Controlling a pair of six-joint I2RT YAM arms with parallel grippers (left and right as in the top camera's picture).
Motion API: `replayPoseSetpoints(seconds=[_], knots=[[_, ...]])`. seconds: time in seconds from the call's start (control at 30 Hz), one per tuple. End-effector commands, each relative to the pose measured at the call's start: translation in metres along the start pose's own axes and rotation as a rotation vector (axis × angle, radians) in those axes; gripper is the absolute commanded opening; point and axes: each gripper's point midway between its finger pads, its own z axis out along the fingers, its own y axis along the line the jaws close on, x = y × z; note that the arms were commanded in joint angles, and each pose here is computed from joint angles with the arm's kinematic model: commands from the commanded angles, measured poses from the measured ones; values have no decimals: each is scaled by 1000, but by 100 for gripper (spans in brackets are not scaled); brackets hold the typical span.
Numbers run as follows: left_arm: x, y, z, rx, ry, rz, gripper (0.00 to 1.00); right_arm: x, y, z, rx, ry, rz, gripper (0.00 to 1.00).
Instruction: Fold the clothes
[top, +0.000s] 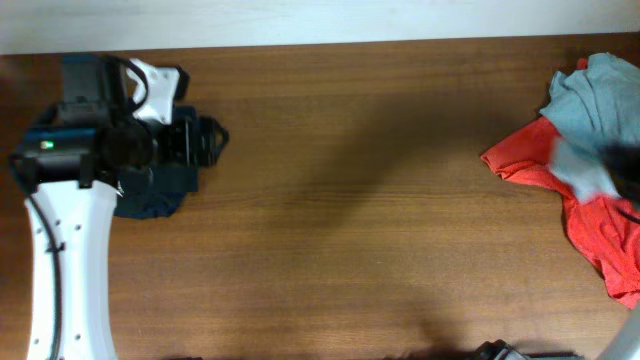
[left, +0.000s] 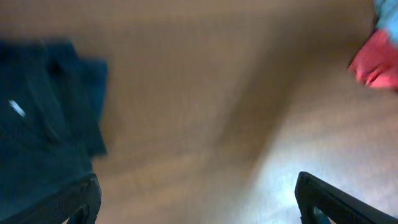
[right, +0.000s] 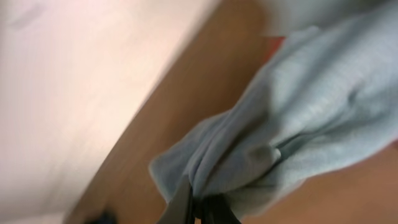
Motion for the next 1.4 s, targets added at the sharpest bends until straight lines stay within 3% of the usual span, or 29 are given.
replayPoseSetpoints(seconds=[0.0, 0.37, 0.53, 0.67, 0.87, 1.07, 1.23, 1.27, 1.37], knots=[[-34, -10, -36, -14, -127, 52, 99, 43, 89, 6, -218, 91, -216, 4], [-94, -30, -130, -115, -412, 155, 99, 239, 264, 40, -681, 429, -662, 4], [-95, -16, -153, -243, -447, 140, 99, 337, 347, -27, -1175, 534, -810, 4], [-90, -14, -153, -258, -430, 131, 99, 364, 369, -80, -1411, 532, -867, 4], [-87, -13, -152, -264, -418, 126, 99, 353, 373, -130, -1599, 549, -915, 4], [-87, -10, -153, -279, -419, 124, 99, 294, 392, -152, -1600, 361, -920, 4], [-87, -10, -153, -279, -419, 123, 99, 197, 388, -109, -1352, 209, -767, 4], [-87, -10, -153, -279, -419, 123, 99, 162, 369, -78, -1202, 189, -682, 4], [-87, -10, -152, -279, -418, 123, 99, 122, 319, -23, -939, 212, -547, 4]])
